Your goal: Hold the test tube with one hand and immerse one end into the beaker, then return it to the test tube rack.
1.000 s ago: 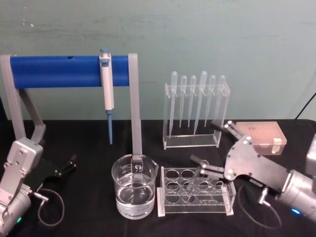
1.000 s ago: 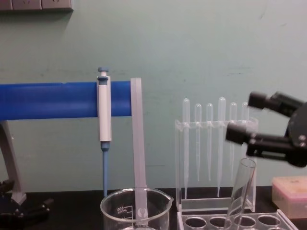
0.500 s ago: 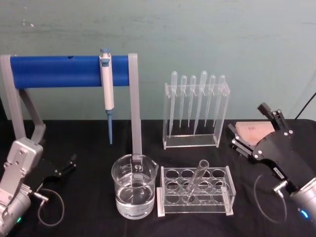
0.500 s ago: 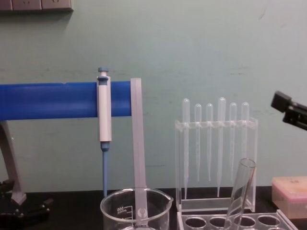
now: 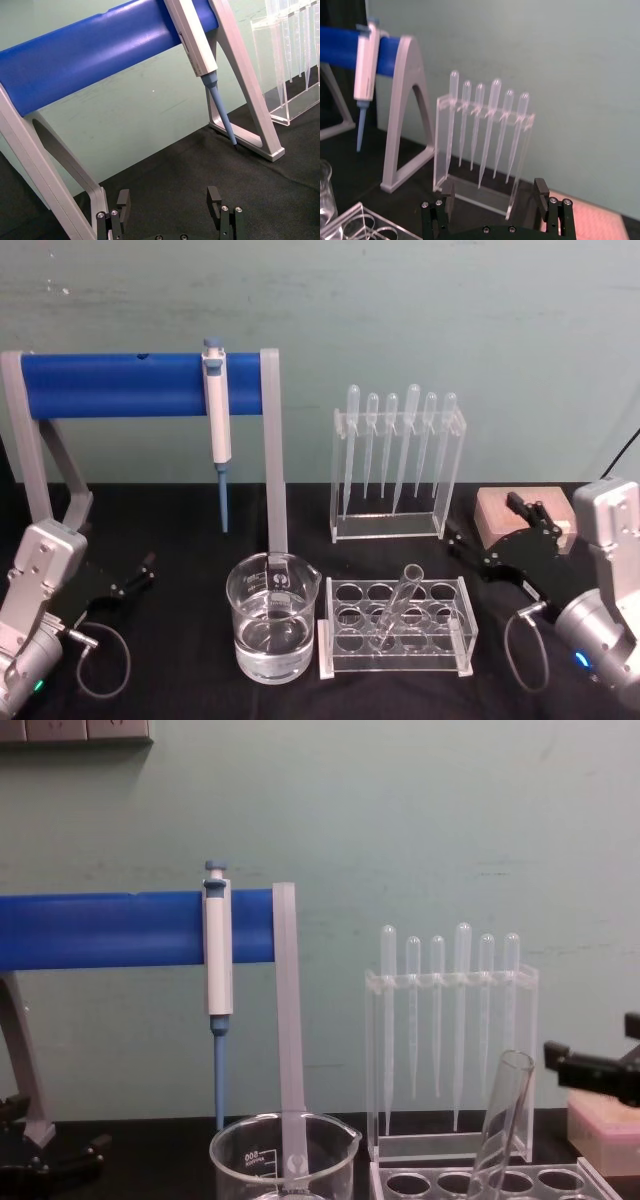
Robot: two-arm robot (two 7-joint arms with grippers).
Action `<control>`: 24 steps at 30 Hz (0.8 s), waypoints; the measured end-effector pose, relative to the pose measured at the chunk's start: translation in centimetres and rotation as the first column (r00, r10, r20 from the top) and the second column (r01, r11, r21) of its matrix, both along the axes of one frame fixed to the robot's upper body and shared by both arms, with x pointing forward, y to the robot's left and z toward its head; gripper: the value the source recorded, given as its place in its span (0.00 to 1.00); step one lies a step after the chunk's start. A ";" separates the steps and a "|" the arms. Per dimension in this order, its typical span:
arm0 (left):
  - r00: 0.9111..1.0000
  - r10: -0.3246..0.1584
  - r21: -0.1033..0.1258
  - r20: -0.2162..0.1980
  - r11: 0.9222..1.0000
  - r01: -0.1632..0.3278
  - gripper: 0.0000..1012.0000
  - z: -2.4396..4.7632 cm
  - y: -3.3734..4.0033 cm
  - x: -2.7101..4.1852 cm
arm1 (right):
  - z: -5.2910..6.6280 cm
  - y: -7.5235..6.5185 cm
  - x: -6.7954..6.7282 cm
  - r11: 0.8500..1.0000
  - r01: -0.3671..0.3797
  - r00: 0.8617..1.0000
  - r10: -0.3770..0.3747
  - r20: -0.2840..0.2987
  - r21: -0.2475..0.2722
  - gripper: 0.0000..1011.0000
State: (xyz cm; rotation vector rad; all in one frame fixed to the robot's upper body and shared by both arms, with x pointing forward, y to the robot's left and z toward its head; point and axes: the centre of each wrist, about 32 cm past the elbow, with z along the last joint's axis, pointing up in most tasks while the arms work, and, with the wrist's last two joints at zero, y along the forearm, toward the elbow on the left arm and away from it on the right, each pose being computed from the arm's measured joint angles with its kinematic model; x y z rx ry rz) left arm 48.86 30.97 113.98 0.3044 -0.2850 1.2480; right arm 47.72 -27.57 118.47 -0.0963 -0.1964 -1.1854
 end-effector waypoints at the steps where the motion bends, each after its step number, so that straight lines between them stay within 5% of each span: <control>1: 1.000 0.000 0.000 0.000 1.000 0.000 0.99 0.00 0.00 0.00 | -0.2 0.1 0.3 1.000 -0.004 1.000 0.004 -0.021 -0.002 0.99; 8: 1.000 0.000 0.000 0.000 1.000 0.000 0.99 0.00 0.00 0.00 | -0.9 0.5 1.1 1.000 -0.025 0.997 0.025 -0.066 0.004 0.99; 24: 1.000 0.000 0.000 0.000 1.000 0.000 0.99 0.00 0.00 0.00 | -1.1 0.4 1.0 1.000 -0.025 0.998 0.026 -0.065 0.002 0.99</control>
